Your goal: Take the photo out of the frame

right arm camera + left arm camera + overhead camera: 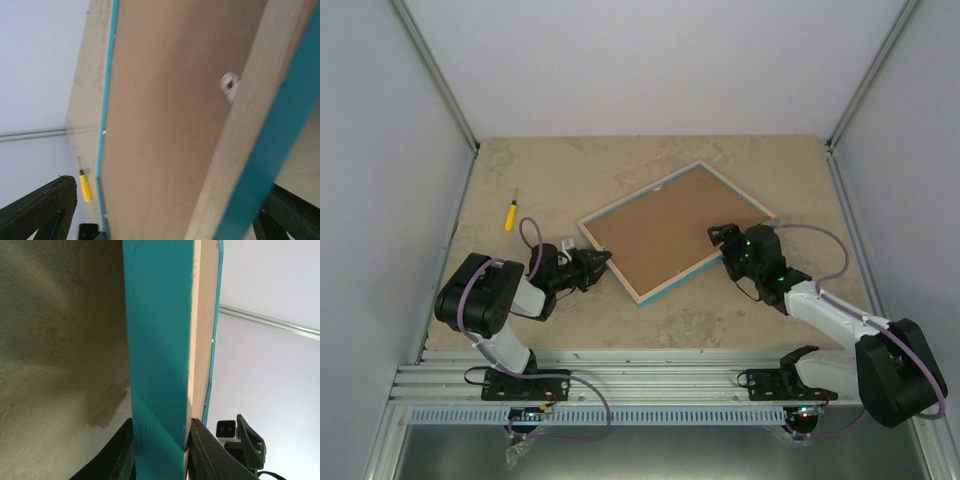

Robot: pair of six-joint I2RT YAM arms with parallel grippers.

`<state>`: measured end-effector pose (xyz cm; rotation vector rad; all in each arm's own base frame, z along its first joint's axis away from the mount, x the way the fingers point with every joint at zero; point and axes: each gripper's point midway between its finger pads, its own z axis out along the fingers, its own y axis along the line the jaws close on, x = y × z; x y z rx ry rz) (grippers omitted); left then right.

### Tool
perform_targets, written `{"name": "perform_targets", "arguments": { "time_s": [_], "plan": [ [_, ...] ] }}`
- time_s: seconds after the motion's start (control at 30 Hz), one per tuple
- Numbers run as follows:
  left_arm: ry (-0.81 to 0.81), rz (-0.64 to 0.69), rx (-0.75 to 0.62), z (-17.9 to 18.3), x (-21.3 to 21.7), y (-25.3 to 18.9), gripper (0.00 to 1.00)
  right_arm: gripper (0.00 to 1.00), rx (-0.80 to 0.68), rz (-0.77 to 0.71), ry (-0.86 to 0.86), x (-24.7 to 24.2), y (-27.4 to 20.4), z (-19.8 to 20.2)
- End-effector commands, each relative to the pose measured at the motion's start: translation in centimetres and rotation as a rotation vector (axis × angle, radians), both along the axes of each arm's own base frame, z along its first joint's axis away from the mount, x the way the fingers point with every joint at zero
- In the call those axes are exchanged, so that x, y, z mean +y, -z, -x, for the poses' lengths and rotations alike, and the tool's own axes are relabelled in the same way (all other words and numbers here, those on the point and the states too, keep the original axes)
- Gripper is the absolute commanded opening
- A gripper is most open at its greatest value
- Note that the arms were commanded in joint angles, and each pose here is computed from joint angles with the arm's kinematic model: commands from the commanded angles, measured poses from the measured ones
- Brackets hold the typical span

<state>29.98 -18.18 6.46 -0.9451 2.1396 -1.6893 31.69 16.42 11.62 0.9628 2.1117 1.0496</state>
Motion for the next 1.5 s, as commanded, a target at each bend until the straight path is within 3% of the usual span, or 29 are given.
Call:
{"name": "perform_targets", "arguments": {
  "time_s": [0.0, 0.3, 0.43, 0.93, 1.27, 1.47],
  "plan": [
    [0.088, -0.016, -0.111, 0.1, -0.8, -2.0, 0.00, 0.94, 0.047, 0.184, -0.092, -2.5, 0.3, 1.2],
    [0.201, -0.243, -0.040, 0.4, -0.4, 0.8, 0.00, 0.98, -0.107, 0.692, -0.306, -6.1, -4.0, -3.2],
    [0.227, -0.298, -0.036, 0.6, -0.1, 1.1, 0.00, 0.98, -0.123, 0.791, -0.373, -7.5, -4.1, -6.3],
    [0.300, -0.484, 0.026, 1.3, 1.3, 3.6, 0.00, 0.98, -0.014, 0.821, -0.550, -10.7, 5.2, -14.4],
    [0.304, -0.571, 0.072, 0.3, 2.2, 5.2, 0.03, 0.98, 0.031, 0.672, -0.664, -8.9, 8.6, -12.3],
    [0.305, -0.657, 0.096, -0.8, 3.0, 5.7, 0.14, 0.98, 0.053, 0.594, -0.663, -8.1, 8.8, -9.5]
  ]
}}
